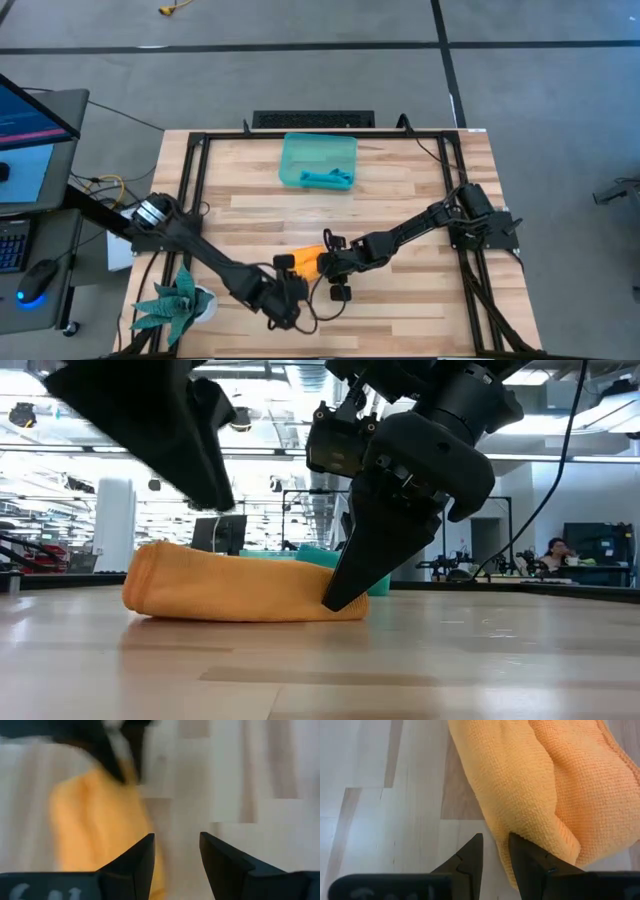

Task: Roll microfiber towels into tight, uniform cylinder then place into a basket
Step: Roll the yellow microfiber cloth

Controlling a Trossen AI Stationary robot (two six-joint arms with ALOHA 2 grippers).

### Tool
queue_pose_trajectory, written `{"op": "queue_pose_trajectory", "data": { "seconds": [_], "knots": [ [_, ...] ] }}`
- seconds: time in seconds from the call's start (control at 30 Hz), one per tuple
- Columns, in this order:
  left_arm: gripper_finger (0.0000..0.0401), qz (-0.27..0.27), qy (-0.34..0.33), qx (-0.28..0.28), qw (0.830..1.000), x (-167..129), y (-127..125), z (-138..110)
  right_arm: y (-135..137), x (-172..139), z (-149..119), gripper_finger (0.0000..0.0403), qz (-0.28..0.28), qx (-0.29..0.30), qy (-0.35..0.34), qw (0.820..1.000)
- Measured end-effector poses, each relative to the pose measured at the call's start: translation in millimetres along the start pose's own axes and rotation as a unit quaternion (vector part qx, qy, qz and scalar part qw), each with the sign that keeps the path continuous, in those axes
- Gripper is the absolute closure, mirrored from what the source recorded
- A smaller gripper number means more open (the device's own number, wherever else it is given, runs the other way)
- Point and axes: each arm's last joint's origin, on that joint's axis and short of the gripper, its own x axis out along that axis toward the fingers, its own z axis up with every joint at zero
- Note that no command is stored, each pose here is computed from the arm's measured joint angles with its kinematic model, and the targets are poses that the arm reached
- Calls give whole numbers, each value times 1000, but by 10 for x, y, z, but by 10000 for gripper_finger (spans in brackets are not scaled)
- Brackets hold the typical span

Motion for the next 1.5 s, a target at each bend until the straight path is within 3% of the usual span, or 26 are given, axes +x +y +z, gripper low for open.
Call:
{"op": "queue_pose_trajectory", "data": {
  "seconds": [0.17,0.5,0.67,0.93,1.5],
  "knots": [
    [253,1,6,25,1000,211,-59,-99,0,2,0,285,1,0,-1,1000],
    [253,93,38,-85,991,348,199,-186,-1,3,1,285,0,0,-1,1000],
    [253,94,60,-142,984,357,229,-240,3,3,-1,284,1,2,-1,1000],
    [253,106,79,-200,971,516,360,-521,19,3,0,284,2,57,-3,998],
    [253,87,78,-164,979,569,356,-556,86,-108,-30,284,3,33,14,999]
  ]
}}
